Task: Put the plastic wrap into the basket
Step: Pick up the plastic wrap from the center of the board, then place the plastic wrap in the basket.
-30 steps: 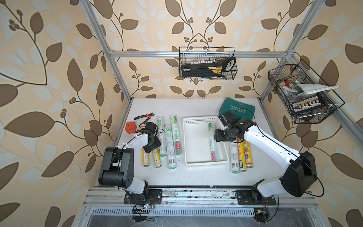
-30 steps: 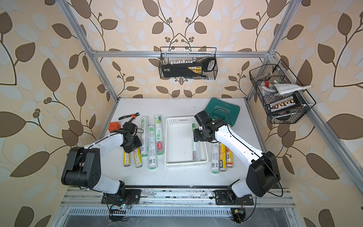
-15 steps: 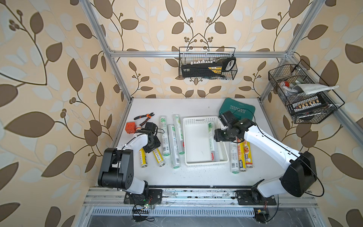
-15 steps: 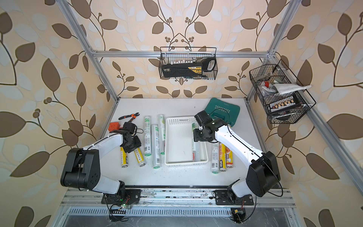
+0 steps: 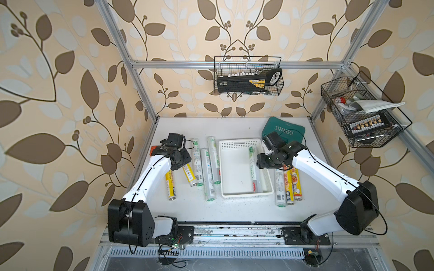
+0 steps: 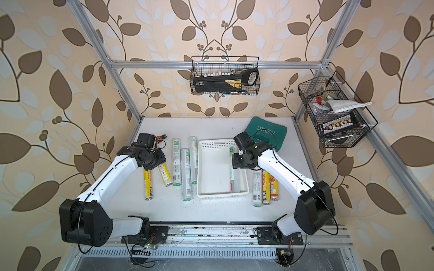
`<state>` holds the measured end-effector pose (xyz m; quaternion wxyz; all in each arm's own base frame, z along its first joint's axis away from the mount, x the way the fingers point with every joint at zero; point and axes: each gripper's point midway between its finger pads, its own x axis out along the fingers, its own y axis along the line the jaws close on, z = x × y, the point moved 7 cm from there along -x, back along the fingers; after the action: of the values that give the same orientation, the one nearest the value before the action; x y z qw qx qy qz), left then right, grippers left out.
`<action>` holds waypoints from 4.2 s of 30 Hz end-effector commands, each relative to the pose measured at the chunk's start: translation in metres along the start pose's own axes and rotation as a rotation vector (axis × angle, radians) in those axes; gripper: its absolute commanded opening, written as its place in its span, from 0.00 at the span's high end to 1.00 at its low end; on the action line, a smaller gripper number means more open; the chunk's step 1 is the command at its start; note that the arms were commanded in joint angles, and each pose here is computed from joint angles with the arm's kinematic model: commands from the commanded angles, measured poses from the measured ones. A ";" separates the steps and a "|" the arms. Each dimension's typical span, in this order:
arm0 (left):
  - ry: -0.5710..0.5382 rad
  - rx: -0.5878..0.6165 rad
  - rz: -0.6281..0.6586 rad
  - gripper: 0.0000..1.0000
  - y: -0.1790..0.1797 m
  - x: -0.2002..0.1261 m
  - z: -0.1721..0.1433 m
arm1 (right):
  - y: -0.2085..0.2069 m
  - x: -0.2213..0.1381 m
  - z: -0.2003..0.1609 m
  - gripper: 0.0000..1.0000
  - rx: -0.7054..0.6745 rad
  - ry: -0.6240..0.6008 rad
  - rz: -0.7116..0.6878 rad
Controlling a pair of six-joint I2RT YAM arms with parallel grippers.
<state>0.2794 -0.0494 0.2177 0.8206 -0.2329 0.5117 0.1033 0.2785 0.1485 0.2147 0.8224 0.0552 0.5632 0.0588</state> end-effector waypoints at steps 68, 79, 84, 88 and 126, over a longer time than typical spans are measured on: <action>0.371 0.353 -0.231 0.62 -0.243 0.091 -0.185 | -0.051 0.033 -0.041 0.54 0.198 0.110 0.196; 0.398 0.385 -0.267 0.62 -0.242 0.092 -0.196 | -0.044 0.036 -0.042 0.55 0.191 0.117 0.201; 0.408 0.394 -0.319 0.55 -0.252 0.095 -0.198 | -0.040 0.037 -0.044 0.55 0.188 0.119 0.201; 0.399 0.413 -0.327 0.52 -0.254 0.098 -0.196 | -0.036 0.036 -0.045 0.55 0.188 0.118 0.210; -0.037 0.526 -0.193 0.18 -0.201 -0.033 -0.103 | -0.080 -0.006 -0.032 0.42 0.159 0.020 -0.087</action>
<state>0.2647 -0.3014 0.2353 0.8344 -0.0859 0.5264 -0.1390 0.2528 0.0786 0.2018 0.8147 0.1211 0.5671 -0.0008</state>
